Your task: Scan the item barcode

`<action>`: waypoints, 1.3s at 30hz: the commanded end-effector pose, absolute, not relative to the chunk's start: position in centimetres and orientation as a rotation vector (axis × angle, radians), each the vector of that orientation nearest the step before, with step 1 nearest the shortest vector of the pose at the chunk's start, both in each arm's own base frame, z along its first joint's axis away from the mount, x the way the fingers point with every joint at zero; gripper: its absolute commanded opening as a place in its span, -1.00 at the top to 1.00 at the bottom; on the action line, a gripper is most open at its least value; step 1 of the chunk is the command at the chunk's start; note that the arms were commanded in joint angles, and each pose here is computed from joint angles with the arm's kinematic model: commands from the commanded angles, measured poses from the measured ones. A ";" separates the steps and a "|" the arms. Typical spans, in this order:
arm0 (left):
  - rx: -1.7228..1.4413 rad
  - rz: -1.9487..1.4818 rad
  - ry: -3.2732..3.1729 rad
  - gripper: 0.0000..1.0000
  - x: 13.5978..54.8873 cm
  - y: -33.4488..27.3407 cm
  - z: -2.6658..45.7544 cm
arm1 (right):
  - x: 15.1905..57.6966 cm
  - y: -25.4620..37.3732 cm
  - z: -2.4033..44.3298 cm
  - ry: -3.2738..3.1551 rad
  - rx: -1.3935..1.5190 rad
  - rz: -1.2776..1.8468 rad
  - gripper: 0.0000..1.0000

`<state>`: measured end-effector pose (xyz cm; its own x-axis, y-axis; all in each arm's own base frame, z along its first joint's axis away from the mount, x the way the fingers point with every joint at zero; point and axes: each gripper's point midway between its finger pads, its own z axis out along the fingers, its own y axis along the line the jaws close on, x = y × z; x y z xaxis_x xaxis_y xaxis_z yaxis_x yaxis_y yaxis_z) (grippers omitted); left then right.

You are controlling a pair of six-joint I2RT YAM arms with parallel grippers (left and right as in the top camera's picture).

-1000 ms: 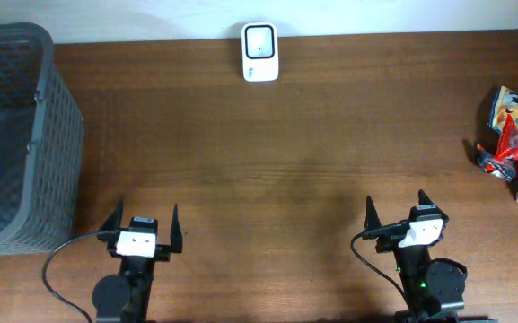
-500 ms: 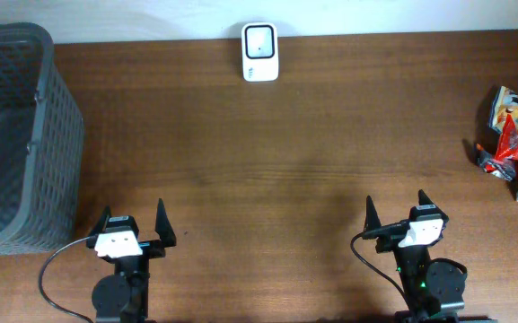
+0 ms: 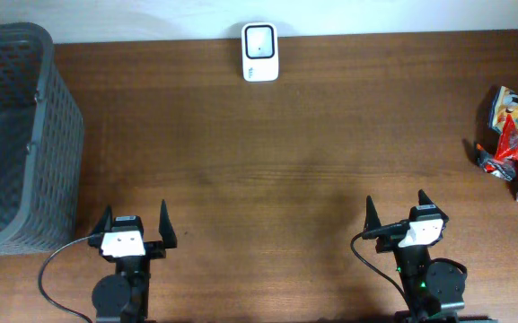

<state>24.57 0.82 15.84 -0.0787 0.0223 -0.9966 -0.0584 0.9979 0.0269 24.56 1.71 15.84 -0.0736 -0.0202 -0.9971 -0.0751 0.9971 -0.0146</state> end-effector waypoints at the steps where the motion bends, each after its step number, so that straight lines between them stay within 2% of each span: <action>1: 0.012 0.085 1.650 -0.98 24.6 0.7 15.7 | 24.6 1.5 15.6 1.647 -0.066 0.034 -0.97; 39: -0.002 0.069 1.646 -0.98 24.6 0.6 15.8 | 24.6 1.5 15.6 1.647 -0.066 0.034 -0.97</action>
<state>24.58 0.69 15.84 -0.0794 0.0398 -0.9960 -0.0494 0.9978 0.0438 24.56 1.71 15.84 -0.0736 -0.0202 -0.9971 -0.0751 0.9971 -0.0146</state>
